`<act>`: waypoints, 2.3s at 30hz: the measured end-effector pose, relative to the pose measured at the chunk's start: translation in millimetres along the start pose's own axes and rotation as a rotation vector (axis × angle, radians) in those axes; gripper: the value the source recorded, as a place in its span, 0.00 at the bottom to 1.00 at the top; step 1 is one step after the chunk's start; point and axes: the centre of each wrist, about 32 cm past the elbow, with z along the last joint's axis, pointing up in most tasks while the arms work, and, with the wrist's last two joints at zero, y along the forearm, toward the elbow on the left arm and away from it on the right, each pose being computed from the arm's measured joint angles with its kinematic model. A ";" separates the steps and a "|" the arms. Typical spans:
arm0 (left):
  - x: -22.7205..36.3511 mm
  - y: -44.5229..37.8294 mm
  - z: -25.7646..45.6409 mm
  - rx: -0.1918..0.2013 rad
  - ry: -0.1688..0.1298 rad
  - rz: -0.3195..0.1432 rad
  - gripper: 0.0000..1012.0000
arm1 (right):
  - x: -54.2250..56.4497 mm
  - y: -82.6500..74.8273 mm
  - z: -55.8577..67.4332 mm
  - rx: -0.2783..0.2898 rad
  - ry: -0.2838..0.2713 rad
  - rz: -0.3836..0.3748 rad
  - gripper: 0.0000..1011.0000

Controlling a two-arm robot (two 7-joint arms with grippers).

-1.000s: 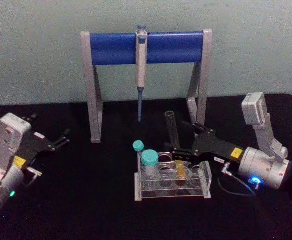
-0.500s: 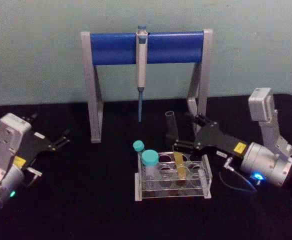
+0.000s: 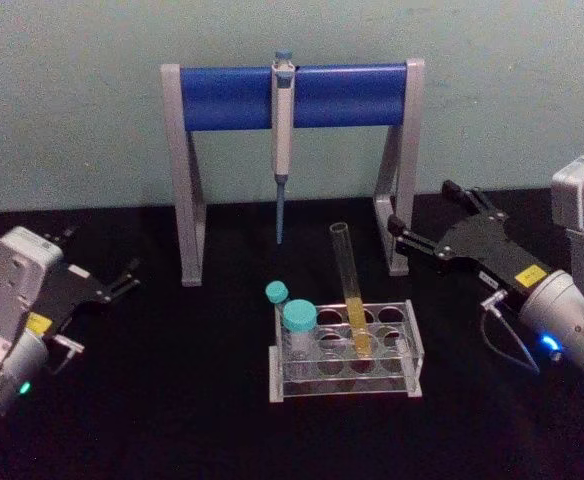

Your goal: Pick up the test tube from the test tube rack, shake it, then place it back into the test tube rack.

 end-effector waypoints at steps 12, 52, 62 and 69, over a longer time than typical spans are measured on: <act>0.0 0.0 0.0 0.000 0.000 0.000 0.99 | -4.8 -1.9 -16.0 -0.240 0.060 -0.223 0.99; 0.0 0.0 0.0 0.000 0.000 0.000 0.99 | -4.4 1.5 -28.1 -0.316 0.100 -0.245 0.99; 0.0 0.0 0.0 0.000 0.000 0.000 0.99 | -4.4 1.5 -27.8 -0.315 0.099 -0.245 0.99; 0.0 0.0 0.0 0.000 0.000 0.000 0.99 | -4.4 1.5 -27.8 -0.314 0.099 -0.245 0.99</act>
